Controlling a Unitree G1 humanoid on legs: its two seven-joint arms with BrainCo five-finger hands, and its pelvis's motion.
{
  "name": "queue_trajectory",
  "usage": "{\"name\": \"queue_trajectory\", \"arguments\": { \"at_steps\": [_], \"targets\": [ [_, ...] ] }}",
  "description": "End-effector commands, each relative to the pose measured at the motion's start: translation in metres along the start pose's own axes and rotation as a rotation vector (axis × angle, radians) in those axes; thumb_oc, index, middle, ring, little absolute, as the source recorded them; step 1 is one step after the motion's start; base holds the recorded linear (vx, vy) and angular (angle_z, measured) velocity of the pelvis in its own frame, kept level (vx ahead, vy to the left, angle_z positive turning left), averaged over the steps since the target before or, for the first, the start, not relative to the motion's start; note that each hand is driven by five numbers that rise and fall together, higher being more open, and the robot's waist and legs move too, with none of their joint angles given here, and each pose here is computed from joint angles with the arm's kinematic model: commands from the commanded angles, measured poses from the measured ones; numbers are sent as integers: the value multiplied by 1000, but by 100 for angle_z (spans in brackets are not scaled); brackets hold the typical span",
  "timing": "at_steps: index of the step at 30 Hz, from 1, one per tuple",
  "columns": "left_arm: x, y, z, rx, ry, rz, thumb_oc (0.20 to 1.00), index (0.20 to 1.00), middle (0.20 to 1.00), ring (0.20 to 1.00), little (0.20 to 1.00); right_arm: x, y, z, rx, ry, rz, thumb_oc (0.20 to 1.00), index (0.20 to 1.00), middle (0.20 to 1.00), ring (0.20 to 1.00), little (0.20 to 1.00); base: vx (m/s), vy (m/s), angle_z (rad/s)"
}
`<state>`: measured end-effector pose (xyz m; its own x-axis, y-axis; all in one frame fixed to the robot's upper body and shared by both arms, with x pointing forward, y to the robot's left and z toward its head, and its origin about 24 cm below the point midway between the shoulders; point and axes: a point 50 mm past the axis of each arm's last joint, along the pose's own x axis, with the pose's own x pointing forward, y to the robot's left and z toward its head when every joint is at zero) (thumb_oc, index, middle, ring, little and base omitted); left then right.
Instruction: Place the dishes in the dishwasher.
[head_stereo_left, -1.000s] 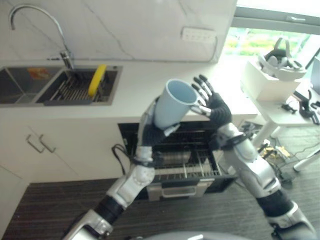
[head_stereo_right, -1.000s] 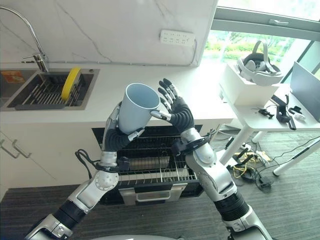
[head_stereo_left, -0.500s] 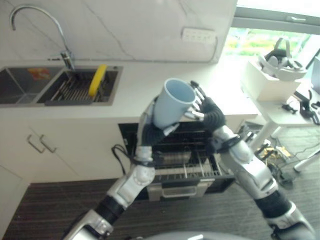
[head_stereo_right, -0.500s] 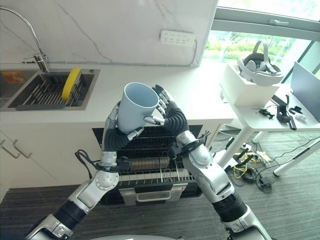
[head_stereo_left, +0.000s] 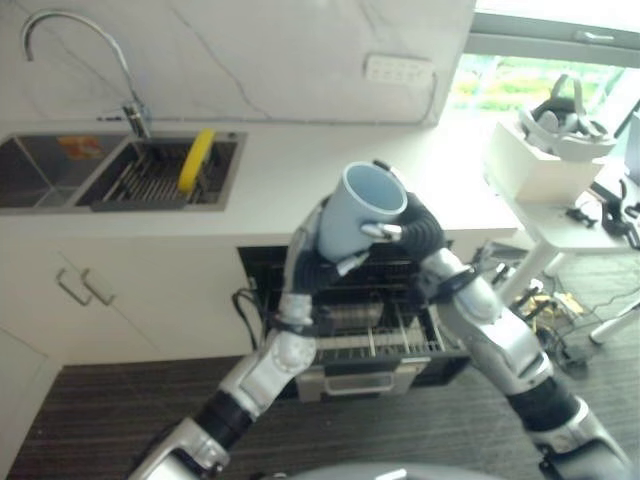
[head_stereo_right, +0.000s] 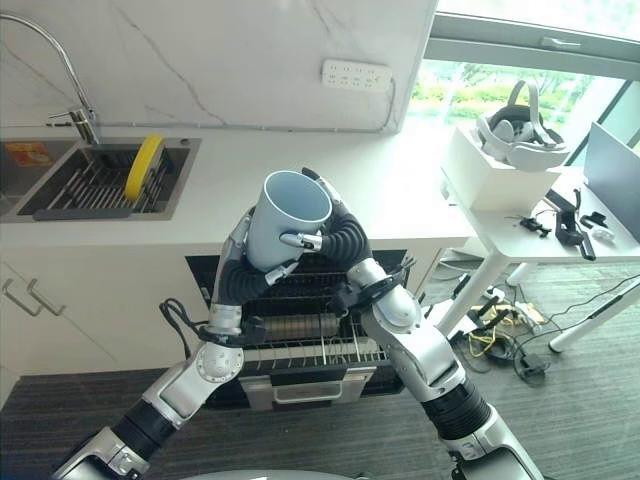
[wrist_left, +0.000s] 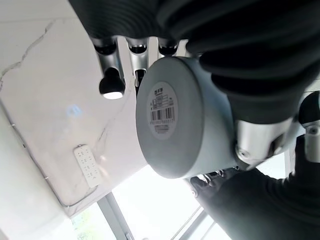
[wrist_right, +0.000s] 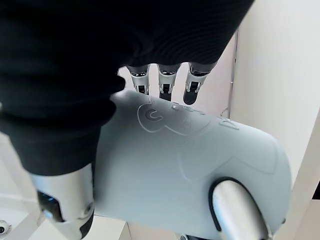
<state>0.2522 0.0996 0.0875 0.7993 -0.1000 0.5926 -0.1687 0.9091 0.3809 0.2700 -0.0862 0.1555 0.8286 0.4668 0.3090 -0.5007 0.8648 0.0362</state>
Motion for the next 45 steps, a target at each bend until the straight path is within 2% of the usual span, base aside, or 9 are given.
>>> {"name": "queue_trajectory", "arguments": {
  "at_steps": [1,11,12,13,14,38,39,40,45],
  "targets": [
    [32,-13,30,-41,-226,-76,200,200,200,200,200,23,22,46,-7,-215,114,1000,1000,1000,1000,1000,-20,2,10],
    [30,-19,38,-52,-274,-124,200,200,200,200,200,28,27,51,-16,-231,135,1000,1000,1000,1000,1000,-6,1,3],
    [30,-20,39,-51,-277,-127,200,200,200,200,200,29,29,51,-23,-229,144,492,492,492,492,492,0,0,0],
    [30,-20,39,-51,-279,-127,200,200,200,200,200,29,29,51,-25,-230,147,291,291,291,291,291,0,0,0],
    [31,-20,39,-52,-281,-129,200,200,200,200,200,29,29,51,-27,-230,149,200,200,200,200,200,0,0,0],
    [27,-29,29,-111,-140,-224,200,200,200,200,200,28,26,61,-148,-313,125,200,200,200,200,200,0,0,0],
    [26,-31,27,-122,-117,-237,332,332,332,332,332,28,25,61,-152,-315,121,200,200,200,200,200,0,0,0],
    [25,-33,26,-135,-101,-256,956,956,956,956,956,27,24,62,-158,-316,118,200,200,200,200,200,0,0,0],
    [23,-34,28,-209,-77,-259,1000,1000,1000,1000,1000,27,22,59,-177,-310,97,200,200,200,200,200,0,0,0]
  ]
}}
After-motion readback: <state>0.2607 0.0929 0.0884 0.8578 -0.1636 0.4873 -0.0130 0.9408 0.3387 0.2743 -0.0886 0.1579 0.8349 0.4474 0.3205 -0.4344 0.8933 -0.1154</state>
